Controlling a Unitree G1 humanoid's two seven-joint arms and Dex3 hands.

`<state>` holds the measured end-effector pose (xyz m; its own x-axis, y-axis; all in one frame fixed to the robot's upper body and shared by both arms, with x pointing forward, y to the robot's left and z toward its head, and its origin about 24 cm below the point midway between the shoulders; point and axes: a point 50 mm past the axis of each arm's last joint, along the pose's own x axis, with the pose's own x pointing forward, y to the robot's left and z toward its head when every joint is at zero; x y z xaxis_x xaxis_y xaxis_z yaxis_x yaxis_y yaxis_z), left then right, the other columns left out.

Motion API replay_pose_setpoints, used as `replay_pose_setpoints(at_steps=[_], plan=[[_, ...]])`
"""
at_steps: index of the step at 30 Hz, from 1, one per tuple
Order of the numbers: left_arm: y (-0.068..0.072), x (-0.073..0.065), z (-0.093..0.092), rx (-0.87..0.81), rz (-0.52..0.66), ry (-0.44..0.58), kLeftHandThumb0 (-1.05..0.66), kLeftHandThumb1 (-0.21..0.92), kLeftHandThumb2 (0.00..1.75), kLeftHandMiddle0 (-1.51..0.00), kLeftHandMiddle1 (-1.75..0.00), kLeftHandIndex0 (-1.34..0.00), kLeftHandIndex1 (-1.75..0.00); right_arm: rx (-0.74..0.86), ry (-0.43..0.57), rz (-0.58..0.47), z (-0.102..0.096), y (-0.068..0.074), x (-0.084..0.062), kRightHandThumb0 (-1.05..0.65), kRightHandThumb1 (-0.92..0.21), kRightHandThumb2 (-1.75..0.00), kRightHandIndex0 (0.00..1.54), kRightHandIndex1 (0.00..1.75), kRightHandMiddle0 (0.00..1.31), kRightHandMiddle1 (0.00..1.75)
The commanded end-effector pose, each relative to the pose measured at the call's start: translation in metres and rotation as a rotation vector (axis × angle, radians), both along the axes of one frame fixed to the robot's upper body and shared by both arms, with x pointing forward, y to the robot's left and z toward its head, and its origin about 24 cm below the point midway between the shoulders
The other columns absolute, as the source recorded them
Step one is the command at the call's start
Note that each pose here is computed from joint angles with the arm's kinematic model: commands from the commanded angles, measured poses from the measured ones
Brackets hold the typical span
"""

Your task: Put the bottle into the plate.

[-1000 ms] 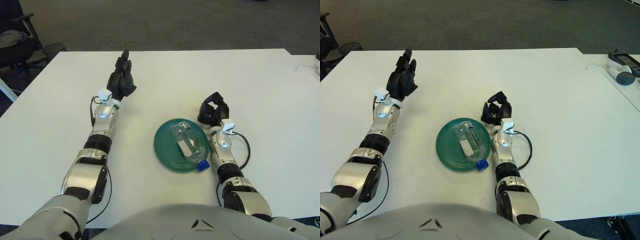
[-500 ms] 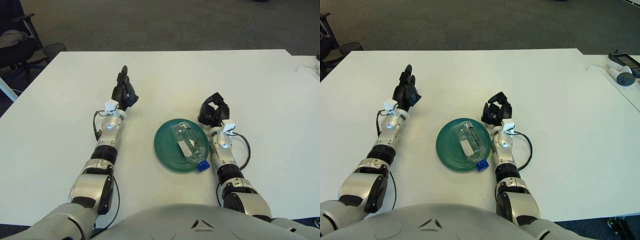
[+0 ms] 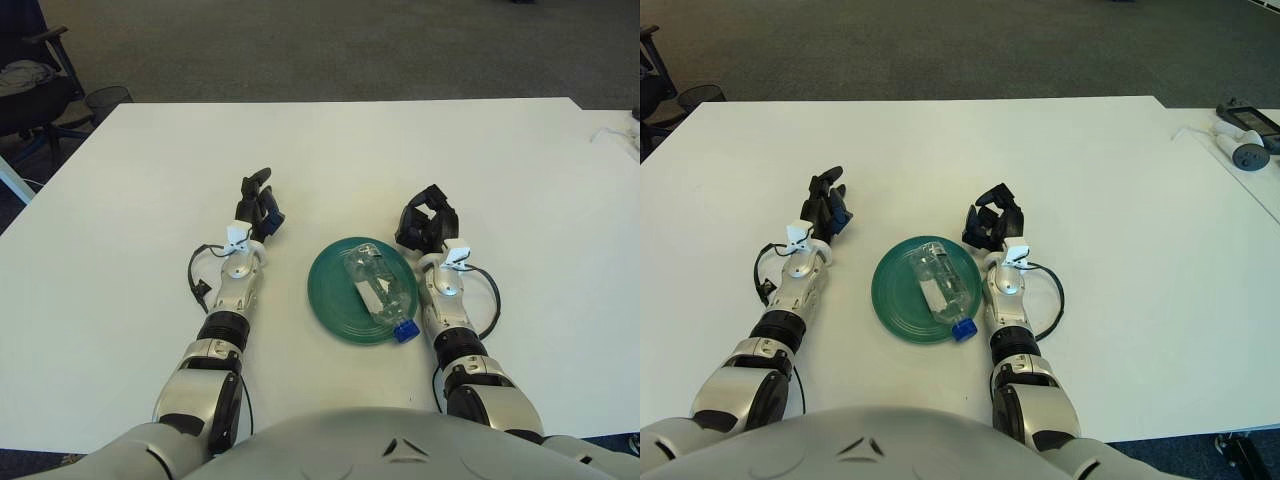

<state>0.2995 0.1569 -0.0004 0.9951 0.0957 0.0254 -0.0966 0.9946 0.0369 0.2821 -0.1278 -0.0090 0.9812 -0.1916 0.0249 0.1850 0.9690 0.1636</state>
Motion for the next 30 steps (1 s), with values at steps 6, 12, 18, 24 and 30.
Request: replay_pose_setpoints(at_steps=[6, 12, 18, 24, 30], plan=[[-0.013, -0.026, -0.033, 0.159, 0.101, 0.098, -0.43, 0.49, 1.1, -0.85, -1.74, -0.48, -1.74, 0.036, 0.245, -0.04, -0.053, -0.003, -0.044, -0.47, -0.3, -1.33, 1.14, 1.75, 0.62, 1.75], [-0.02, -0.031, -0.034, 0.182, 0.145, 0.074, -0.44, 0.4, 1.21, -1.05, -1.75, -0.54, -1.75, 0.026, 0.251, -0.046, -0.054, -0.004, -0.043, -0.47, -0.3, -1.34, 1.14, 1.75, 0.62, 1.75], [-0.021, -0.033, -0.035, 0.192, 0.177, 0.073, -0.45, 0.36, 1.26, -1.12, -1.75, -0.57, -1.75, 0.014, 0.254, -0.048, -0.054, -0.005, -0.043, -0.47, -0.29, -1.34, 1.14, 1.75, 0.62, 1.75], [-0.022, -0.034, -0.036, 0.181, 0.19, 0.079, -0.45, 0.35, 1.27, -1.14, -1.75, -0.58, -1.75, 0.01, 0.246, -0.049, -0.053, -0.005, -0.043, -0.48, -0.29, -1.35, 1.15, 1.75, 0.63, 1.75], [-0.021, -0.034, -0.037, 0.149, 0.19, 0.086, -0.46, 0.34, 1.28, -1.15, -1.75, -0.58, -1.75, 0.007, 0.246, -0.052, -0.053, -0.006, -0.043, -0.48, -0.29, -1.35, 1.16, 1.75, 0.63, 1.75]])
